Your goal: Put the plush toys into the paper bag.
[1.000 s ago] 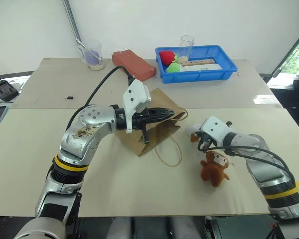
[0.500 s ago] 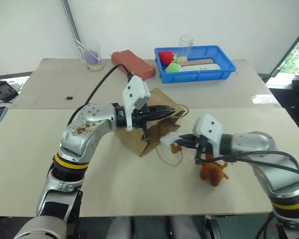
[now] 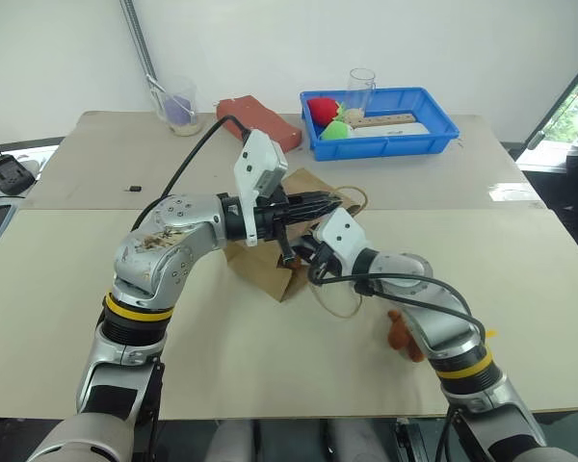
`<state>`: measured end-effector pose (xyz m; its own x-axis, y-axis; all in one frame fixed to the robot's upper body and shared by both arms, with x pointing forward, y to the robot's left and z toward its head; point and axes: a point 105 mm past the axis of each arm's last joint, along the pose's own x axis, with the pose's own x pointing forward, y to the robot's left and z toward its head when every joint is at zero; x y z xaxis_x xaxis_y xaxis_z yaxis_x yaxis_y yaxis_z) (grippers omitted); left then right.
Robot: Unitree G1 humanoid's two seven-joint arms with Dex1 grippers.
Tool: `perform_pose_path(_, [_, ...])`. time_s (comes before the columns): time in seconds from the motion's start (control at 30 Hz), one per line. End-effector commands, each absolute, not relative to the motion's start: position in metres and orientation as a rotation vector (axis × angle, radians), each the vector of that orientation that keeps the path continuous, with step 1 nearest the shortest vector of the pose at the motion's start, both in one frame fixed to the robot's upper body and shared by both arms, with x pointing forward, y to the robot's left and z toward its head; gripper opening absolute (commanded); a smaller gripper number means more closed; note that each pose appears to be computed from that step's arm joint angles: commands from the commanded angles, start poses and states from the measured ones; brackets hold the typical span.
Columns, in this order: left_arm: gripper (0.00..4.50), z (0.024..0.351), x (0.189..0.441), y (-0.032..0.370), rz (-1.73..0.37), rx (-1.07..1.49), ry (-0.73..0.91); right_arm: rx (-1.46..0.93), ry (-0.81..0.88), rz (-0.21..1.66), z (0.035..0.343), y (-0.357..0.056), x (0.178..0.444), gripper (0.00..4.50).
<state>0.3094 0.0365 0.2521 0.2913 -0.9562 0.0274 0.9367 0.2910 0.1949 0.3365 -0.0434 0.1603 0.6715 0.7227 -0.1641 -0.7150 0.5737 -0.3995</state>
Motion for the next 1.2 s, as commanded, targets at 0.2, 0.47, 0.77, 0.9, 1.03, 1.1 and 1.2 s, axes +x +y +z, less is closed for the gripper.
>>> perform_pose_path(0.2, [0.0, 0.263, 0.303, 0.034, -1.278, 0.164, -0.197, -0.425, -0.064, 0.888, 0.187, -0.071, 0.311, 4.48])
perform_pose_path(0.47, [0.0, 0.259, 0.304, 0.035, -1.282, 0.171, -0.191, -0.543, 0.181, 1.096, 0.178, -0.129, 0.248, 4.48])
perform_pose_path(0.77, [0.0, 0.258, 0.305, 0.037, -1.282, 0.171, -0.184, -0.819, 0.456, 0.996, 0.125, -0.192, 0.232, 4.48])
perform_pose_path(0.9, [0.0, 0.257, 0.304, 0.038, -1.278, 0.175, -0.179, -0.866, 0.481, 0.934, 0.109, -0.205, 0.238, 4.23])
perform_pose_path(1.03, [0.0, 0.257, 0.304, 0.04, -1.271, 0.179, -0.176, -0.903, 0.475, 0.9, 0.104, -0.213, 0.242, 3.01])
perform_pose_path(1.1, [0.0, 0.257, 0.304, 0.042, -1.269, 0.178, -0.175, -0.923, 0.477, 0.899, 0.102, -0.216, 0.242, 2.29])
perform_pose_path(1.2, [0.0, 0.257, 0.302, 0.043, -1.279, 0.175, -0.17, -0.941, 0.472, 0.899, 0.101, -0.219, 0.244, 1.26])
